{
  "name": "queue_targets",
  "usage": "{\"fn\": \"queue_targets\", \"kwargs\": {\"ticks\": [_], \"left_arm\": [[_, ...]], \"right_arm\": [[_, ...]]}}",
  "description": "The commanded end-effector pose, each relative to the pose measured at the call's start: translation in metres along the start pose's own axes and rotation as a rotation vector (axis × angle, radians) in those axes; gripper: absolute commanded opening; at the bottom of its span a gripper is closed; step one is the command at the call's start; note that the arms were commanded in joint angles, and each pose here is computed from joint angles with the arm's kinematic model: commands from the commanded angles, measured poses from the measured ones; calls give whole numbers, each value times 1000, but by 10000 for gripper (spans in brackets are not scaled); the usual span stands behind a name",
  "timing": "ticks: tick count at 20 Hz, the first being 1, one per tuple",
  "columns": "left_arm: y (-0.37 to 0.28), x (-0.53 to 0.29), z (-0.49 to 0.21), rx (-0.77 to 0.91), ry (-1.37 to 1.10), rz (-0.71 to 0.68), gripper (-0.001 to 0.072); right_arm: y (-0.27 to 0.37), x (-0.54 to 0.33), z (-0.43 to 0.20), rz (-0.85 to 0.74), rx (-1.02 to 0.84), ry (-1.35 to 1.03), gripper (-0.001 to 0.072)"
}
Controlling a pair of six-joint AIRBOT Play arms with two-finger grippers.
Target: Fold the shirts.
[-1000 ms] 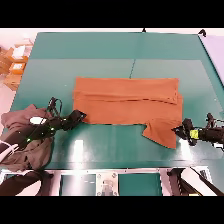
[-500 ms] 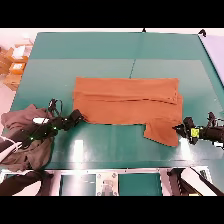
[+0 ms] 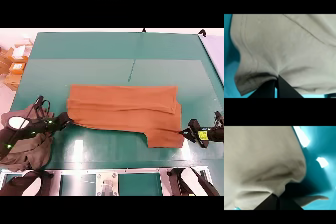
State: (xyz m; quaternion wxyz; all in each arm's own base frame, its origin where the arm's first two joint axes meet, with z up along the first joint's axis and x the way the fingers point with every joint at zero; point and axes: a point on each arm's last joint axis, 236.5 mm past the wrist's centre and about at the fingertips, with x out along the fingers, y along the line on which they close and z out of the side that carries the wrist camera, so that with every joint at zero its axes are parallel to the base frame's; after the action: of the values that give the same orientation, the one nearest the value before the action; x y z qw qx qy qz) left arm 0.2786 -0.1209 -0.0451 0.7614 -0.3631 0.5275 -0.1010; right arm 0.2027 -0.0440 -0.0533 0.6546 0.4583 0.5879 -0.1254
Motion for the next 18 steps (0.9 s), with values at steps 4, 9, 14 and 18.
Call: {"fn": "queue_targets", "kwargs": {"ticks": [4,9,14,18], "left_arm": [[-43,-43,52,145,-104,-14,23],[-78,-13,115,189,-62,-49,23],[-87,87,158,207,61,-48,135],[-70,90,202,125,24,-37,492]], "right_arm": [[81,-49,27,177,-117,-137,13],[136,-42,76,223,-149,-148,12],[146,28,124,181,-104,-100,14],[147,57,159,193,-83,-75,331]]}}
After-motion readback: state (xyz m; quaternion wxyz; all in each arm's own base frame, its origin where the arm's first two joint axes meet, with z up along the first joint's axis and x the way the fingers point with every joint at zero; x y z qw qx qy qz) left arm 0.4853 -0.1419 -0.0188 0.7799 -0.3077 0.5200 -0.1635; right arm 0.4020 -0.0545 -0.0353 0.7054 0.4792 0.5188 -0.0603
